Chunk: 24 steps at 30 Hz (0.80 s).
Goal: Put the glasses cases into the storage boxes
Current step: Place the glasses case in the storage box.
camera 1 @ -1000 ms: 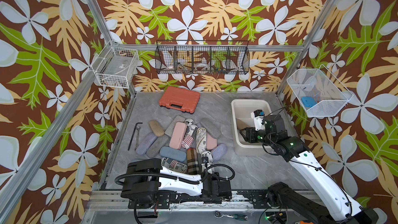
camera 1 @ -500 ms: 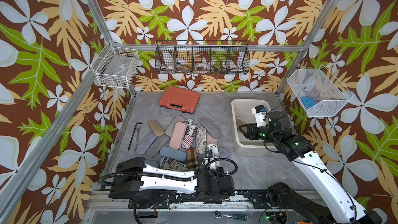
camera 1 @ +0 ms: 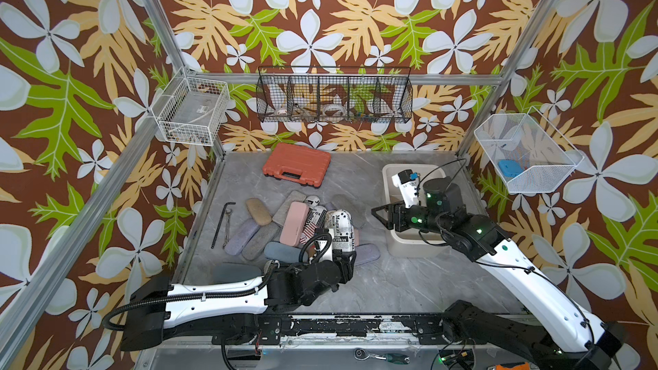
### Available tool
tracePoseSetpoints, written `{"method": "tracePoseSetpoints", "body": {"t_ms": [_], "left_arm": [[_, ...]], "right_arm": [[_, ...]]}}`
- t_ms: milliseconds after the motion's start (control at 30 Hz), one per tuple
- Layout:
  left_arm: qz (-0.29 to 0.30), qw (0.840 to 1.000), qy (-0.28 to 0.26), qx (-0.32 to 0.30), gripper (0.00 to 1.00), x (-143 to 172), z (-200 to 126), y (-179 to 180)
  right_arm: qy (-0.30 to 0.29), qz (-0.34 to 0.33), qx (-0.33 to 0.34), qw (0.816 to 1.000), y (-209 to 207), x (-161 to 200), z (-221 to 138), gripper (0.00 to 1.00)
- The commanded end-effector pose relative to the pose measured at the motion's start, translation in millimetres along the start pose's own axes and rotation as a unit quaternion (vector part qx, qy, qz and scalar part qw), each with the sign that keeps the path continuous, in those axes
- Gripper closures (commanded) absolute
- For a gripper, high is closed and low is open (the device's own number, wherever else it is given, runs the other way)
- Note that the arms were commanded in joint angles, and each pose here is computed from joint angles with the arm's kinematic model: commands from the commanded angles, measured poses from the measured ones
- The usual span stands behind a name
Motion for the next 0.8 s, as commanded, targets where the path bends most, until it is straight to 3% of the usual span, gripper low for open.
{"method": "tracePoseSetpoints", "body": {"t_ms": [0,67,467,600,767], "left_arm": [[0.010,0.998,-0.039,0.044,0.42,-26.0,-0.9,-10.8],[0.009,0.998,-0.041,0.048,0.42,-29.3,0.7,-9.2],[-0.007,0.995,-0.051,0.084,0.42,-28.2,6.9,-16.0],[-0.022,0.993,-0.060,0.095,0.42,-29.1,4.6,-16.1],[-0.032,0.993,-0.072,0.090,0.42,-30.9,1.9,-10.5]], "right_arm": [[-0.003,-0.002,-0.049,0.999,29.6,-0.7,15.3,0.36],[-0.008,0.002,-0.071,0.997,42.0,0.9,24.6,0.35],[0.013,0.003,-0.043,0.999,51.2,8.1,68.0,0.39],[0.012,0.008,-0.036,0.999,50.8,8.8,68.9,0.47],[0.020,0.008,-0.041,0.999,56.3,14.1,70.4,0.64]]}}
Point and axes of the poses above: each gripper's point midway between its finger pads, its own z axis out along the fingers, its own y axis along the line the jaws close on, x = y × z, the point moved 2 cm from there along -z, back along the fingers, and after that the axes turned 9 degrees about z, right-handed, at the moved point
